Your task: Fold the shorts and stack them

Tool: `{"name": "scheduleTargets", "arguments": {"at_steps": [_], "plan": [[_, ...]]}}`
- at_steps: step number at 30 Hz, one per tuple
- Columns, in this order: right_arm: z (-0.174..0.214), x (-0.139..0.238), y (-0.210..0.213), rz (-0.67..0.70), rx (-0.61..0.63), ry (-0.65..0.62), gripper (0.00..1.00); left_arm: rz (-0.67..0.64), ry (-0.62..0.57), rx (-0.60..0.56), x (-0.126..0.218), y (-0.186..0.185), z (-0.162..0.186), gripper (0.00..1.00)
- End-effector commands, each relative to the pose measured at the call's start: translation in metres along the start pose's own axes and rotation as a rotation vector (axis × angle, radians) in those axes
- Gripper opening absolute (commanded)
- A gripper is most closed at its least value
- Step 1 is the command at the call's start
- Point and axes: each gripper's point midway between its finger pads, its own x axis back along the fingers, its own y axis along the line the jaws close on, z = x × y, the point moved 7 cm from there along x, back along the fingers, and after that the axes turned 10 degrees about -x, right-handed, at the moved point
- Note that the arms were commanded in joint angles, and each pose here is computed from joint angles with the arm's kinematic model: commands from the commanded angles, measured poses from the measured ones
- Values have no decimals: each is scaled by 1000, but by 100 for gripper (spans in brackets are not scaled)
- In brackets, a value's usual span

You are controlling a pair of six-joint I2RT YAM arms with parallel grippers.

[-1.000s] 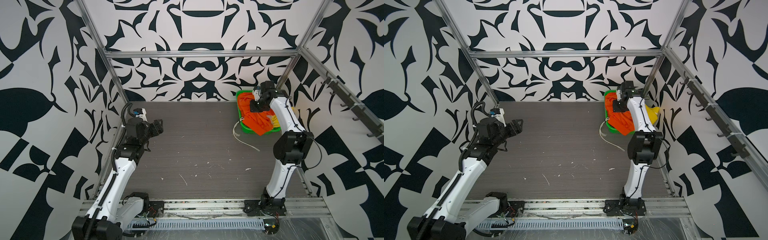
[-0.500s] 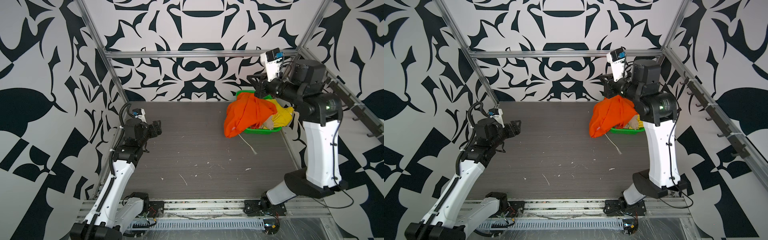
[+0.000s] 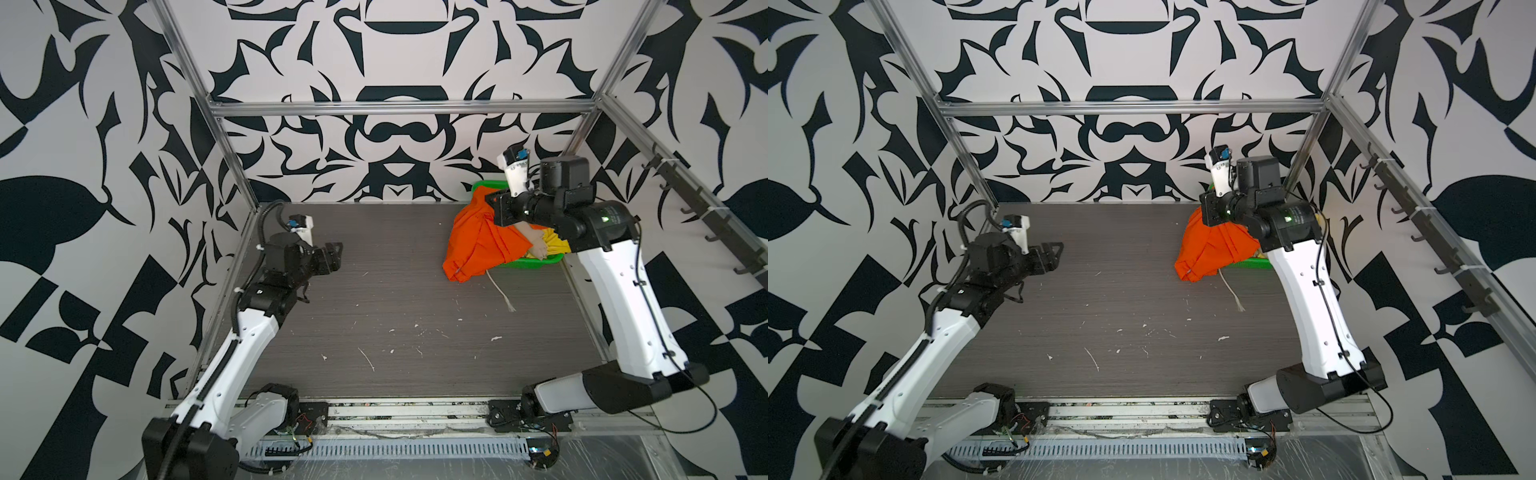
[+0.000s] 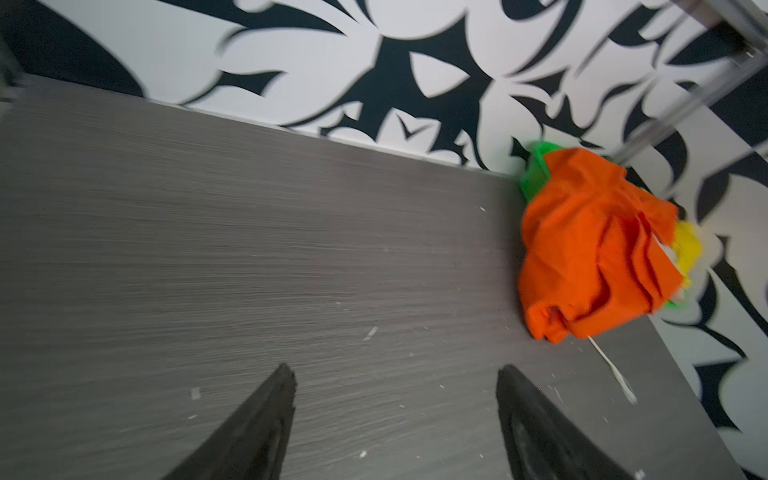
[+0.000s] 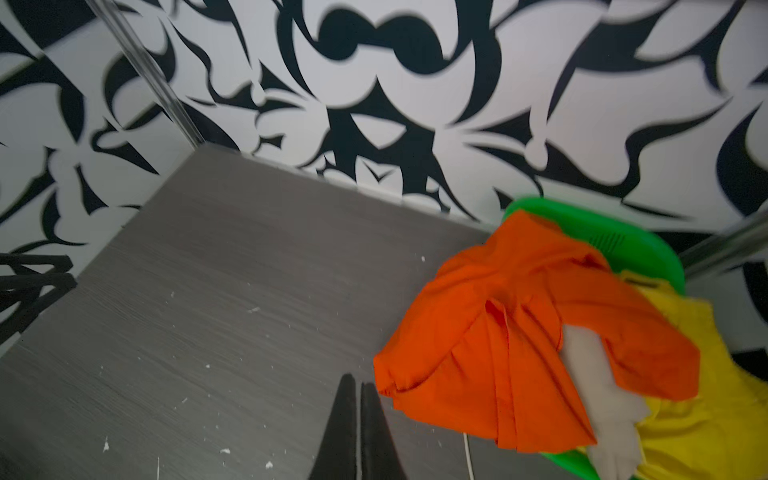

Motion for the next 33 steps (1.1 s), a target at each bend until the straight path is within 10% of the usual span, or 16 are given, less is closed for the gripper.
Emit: {"name": "scheduleTargets", "arguments": {"at_steps": [1, 7, 21, 24, 26, 31, 33], "plan": [[10, -2, -25, 0, -126, 15, 2, 174, -5, -120, -33, -41, -7, 82], [41, -9, -76, -52, -347, 40, 7, 363, 133, -313, -133, -102, 16, 84], [93, -26, -111, -84, -565, 124, 74, 707, 292, -436, -291, -202, 79, 91], [94, -26, -111, -82, -567, 129, 76, 707, 291, -411, -312, -209, 88, 91], [96, -25, -111, -80, -567, 129, 76, 675, 297, -382, -323, -209, 89, 78], [95, -18, -108, -71, -561, 103, 76, 682, 219, -412, -299, -218, 51, 6], [93, -15, -106, -77, -564, 86, 75, 658, 176, -442, -271, -220, 21, 0]]}}
